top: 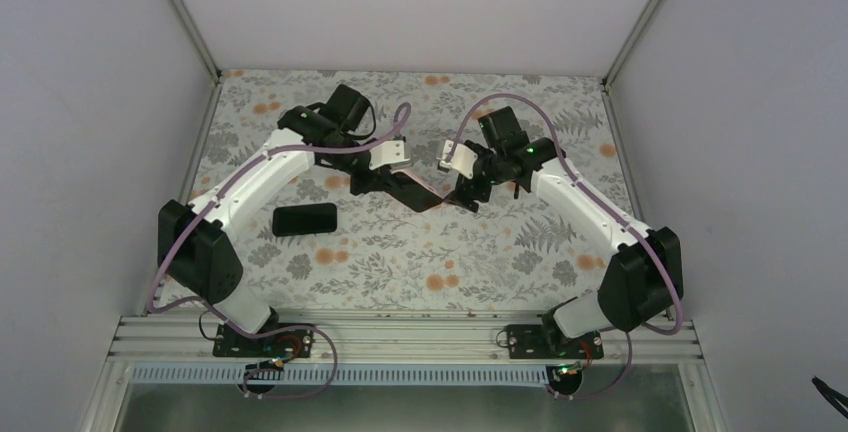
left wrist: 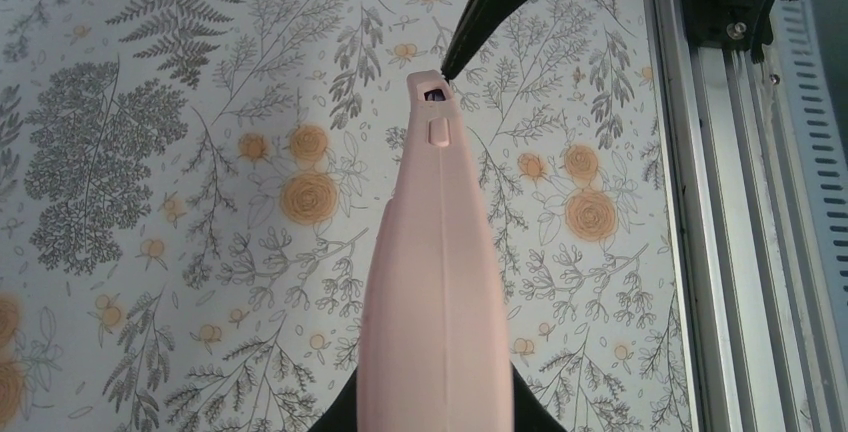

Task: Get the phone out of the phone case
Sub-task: Remove the phone case from the phone.

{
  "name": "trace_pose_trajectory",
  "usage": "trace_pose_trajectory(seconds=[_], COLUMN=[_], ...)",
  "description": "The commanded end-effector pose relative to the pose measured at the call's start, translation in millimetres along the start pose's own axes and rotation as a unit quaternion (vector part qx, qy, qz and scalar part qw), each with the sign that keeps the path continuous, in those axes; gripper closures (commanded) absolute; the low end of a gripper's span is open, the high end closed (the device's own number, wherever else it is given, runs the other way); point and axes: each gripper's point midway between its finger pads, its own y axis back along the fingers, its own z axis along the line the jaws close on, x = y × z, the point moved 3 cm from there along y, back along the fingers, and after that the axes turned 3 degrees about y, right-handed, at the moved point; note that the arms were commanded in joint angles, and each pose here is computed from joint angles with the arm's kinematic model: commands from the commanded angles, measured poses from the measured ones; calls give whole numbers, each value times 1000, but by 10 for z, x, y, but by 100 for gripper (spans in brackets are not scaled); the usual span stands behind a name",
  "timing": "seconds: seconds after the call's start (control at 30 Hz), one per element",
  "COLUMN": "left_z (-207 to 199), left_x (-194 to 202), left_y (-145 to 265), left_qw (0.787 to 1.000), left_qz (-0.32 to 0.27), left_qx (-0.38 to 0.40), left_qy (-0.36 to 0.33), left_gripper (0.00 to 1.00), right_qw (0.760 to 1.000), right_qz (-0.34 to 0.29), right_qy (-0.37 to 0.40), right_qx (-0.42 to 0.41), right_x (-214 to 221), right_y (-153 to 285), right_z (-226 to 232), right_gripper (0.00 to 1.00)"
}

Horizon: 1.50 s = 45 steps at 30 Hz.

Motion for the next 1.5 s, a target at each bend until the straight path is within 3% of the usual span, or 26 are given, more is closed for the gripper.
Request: trace_pose_trajectory(seconds=[0.0,0.37,0.73,0.93,1.1,1.27,1.47], left_z=[-130,-208,-442,-436,-478,-460,-463], left_x=[-187,-257,-327,-433,-502,-594,-657], left_y=[99,81,8,24,75,143,252], left_qw=[999,998,989,985,981,980,975], left_qz=[-35,-42,-69,-89,-101,-110,-135], left_qx=[13,24,130,144,161,159,170], left_qy=[-20,-26,-23,-26,-32,-40,-42], left_gripper=[98,98,98,98,98,98,98], right_qw=[1000,999,994,999,999,987,979], right_qz=[-4,1,-19,-36,-51,-124,-164], right_qy=[1,2,1,4,12,33,33], right_qx=[21,52,107,24,3,-94,-118], right_x=[-3,-19,-202,-402,-613,-918,-1102], right_y=[-35,-130,-108,-162,-198,-51,85], right_z=[-97,-292,-586,-382,-212,80,108], right_gripper=[5,4,4,5,5,5,5])
